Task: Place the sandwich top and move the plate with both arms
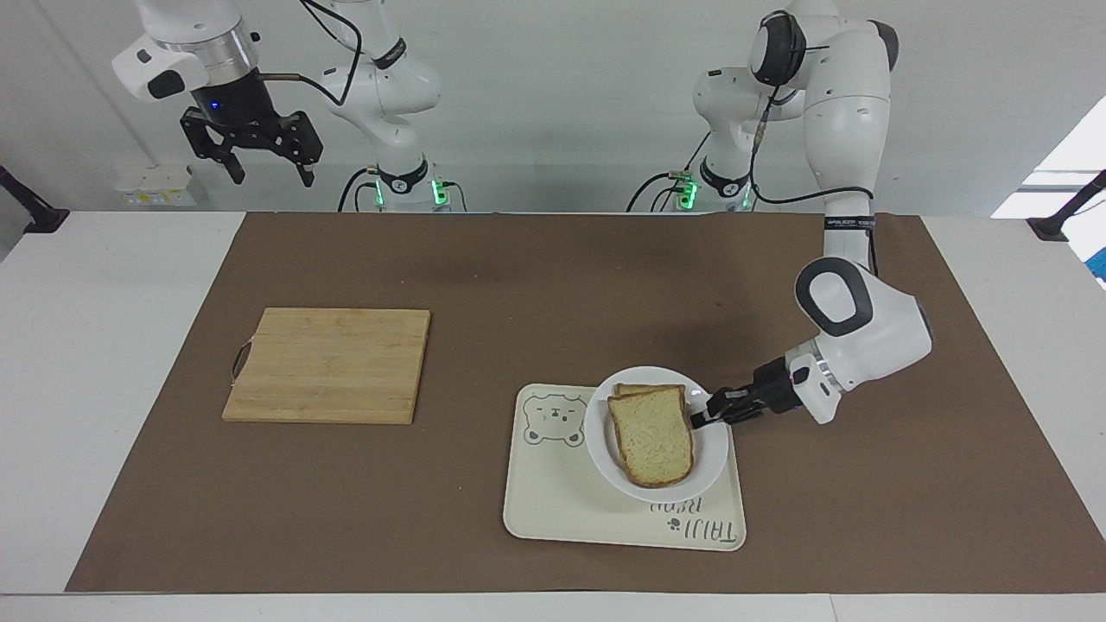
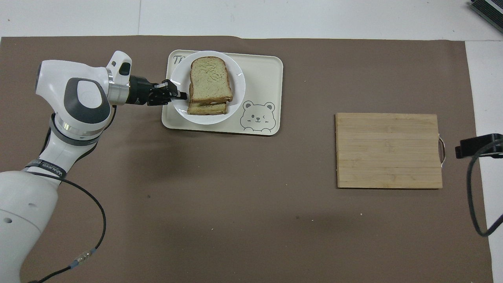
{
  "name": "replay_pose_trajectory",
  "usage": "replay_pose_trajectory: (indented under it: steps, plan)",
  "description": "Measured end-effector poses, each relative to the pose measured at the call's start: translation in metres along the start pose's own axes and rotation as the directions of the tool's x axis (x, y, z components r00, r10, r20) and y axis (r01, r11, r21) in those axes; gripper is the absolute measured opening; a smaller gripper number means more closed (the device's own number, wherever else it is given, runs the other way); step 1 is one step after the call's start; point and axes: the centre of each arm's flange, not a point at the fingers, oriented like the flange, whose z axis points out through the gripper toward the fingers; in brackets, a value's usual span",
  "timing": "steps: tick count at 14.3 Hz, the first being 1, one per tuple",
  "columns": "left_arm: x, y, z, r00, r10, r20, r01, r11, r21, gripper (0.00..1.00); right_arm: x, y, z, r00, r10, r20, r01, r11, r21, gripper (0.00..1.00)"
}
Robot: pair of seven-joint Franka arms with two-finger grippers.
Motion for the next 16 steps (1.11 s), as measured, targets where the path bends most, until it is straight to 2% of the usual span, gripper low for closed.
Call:
replay_pose_trajectory:
  steps: [3, 6, 7, 10, 13, 14, 16]
  plan:
    - [0.001, -0.011, 0.027, 1.000, 0.000, -0.012, 0.001, 0.999, 0.044, 0.07, 0.000, 0.000, 0.000, 1.000, 0.000, 0.000, 0.000, 1.000, 0.000, 1.00]
    - [0.001, -0.013, 0.039, 1.000, 0.004, -0.020, -0.003, 0.998, 0.056, 0.07, 0.000, 0.000, 0.000, 1.000, 0.000, 0.000, 0.000, 1.000, 0.000, 1.00]
    - [0.003, -0.011, 0.037, 1.000, 0.005, -0.024, -0.004, 0.998, 0.055, 0.15, 0.000, 0.000, 0.000, 1.000, 0.000, 0.000, 0.000, 1.000, 0.000, 1.00]
    - [0.006, -0.001, 0.025, 0.999, -0.008, -0.043, 0.010, 0.999, 0.049, 0.48, 0.000, 0.000, 0.000, 1.000, 0.000, 0.000, 0.000, 1.000, 0.000, 1.00]
    - [0.002, 0.027, -0.028, 0.996, -0.013, -0.083, 0.016, 0.999, 0.035, 0.82, 0.000, 0.000, 0.000, 1.000, 0.000, 0.000, 0.000, 1.000, 0.000, 1.00]
    - [-0.002, 0.032, -0.049, 0.996, -0.007, -0.090, 0.011, 0.999, 0.045, 0.98, 0.000, 0.000, 0.000, 1.000, 0.000, 0.000, 0.000, 1.000, 0.000, 1.00]
    - [-0.008, 0.031, -0.085, 0.996, 0.026, -0.081, -0.015, 0.992, 0.128, 1.00, 0.000, 0.000, 0.000, 1.000, 0.000, 0.000, 0.000, 1.000, 0.000, 1.00]
